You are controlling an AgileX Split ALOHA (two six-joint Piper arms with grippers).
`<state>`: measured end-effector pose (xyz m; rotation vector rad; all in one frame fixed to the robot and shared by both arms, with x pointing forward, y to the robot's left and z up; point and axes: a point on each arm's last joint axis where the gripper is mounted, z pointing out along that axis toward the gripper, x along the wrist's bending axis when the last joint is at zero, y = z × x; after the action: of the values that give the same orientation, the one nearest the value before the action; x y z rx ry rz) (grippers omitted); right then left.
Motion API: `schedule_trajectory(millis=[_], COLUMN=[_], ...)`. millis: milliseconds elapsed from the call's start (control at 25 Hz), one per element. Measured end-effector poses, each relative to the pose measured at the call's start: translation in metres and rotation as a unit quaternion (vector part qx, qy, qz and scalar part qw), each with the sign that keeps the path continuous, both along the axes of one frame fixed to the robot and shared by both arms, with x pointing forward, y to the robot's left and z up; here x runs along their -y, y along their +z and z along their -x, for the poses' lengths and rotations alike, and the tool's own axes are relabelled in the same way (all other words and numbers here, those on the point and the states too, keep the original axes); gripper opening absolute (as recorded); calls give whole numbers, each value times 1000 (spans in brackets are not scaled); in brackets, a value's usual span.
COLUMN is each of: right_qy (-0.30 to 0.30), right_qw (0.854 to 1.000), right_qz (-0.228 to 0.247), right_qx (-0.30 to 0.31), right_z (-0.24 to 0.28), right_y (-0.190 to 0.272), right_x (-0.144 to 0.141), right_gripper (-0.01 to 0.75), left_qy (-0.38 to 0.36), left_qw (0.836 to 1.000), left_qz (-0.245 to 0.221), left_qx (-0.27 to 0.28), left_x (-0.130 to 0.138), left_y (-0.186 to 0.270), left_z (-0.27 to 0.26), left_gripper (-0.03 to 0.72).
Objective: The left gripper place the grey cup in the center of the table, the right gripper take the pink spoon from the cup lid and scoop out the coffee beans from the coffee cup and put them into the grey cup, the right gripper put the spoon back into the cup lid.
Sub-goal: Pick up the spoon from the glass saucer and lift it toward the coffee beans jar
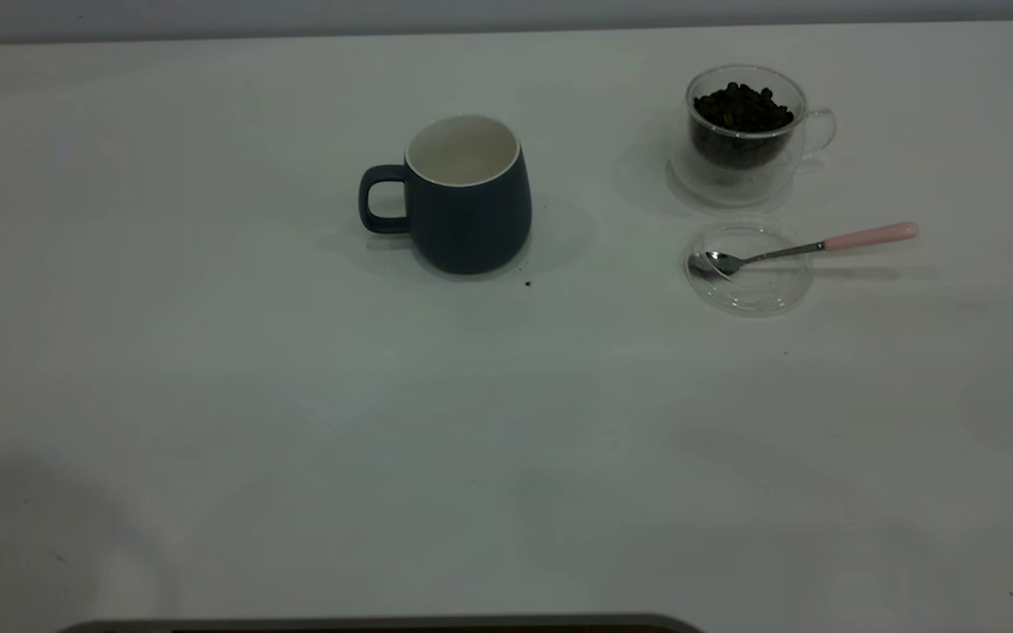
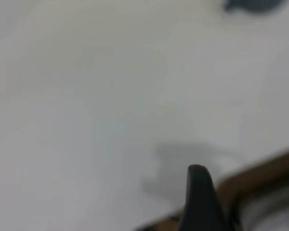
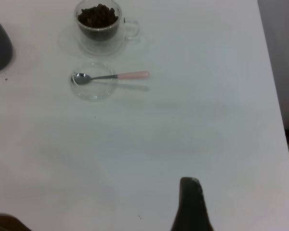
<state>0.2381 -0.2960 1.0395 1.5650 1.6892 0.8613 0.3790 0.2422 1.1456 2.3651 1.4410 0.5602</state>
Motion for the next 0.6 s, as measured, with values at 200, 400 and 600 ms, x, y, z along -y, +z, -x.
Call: schedule_trajectory(millis=[200, 400, 600], right_qy=[0, 0, 0], right_qw=[1000, 1000, 1000], right_qz=[0, 0, 0], right_qx=[0, 0, 0], right_z=[0, 0, 0], right_y=[0, 0, 0], right_x=[0, 0, 0], right_gripper=[586, 586, 586], left_qy=[-24, -42, -46], left_qw=[996, 992, 994], left_qz=[22, 37, 50], left_qx=[-87, -114, -90], left_x=[-6, -17, -25], left_y=[-56, -102, -119], left_z=[35, 66, 81], left_gripper=[565, 565, 565])
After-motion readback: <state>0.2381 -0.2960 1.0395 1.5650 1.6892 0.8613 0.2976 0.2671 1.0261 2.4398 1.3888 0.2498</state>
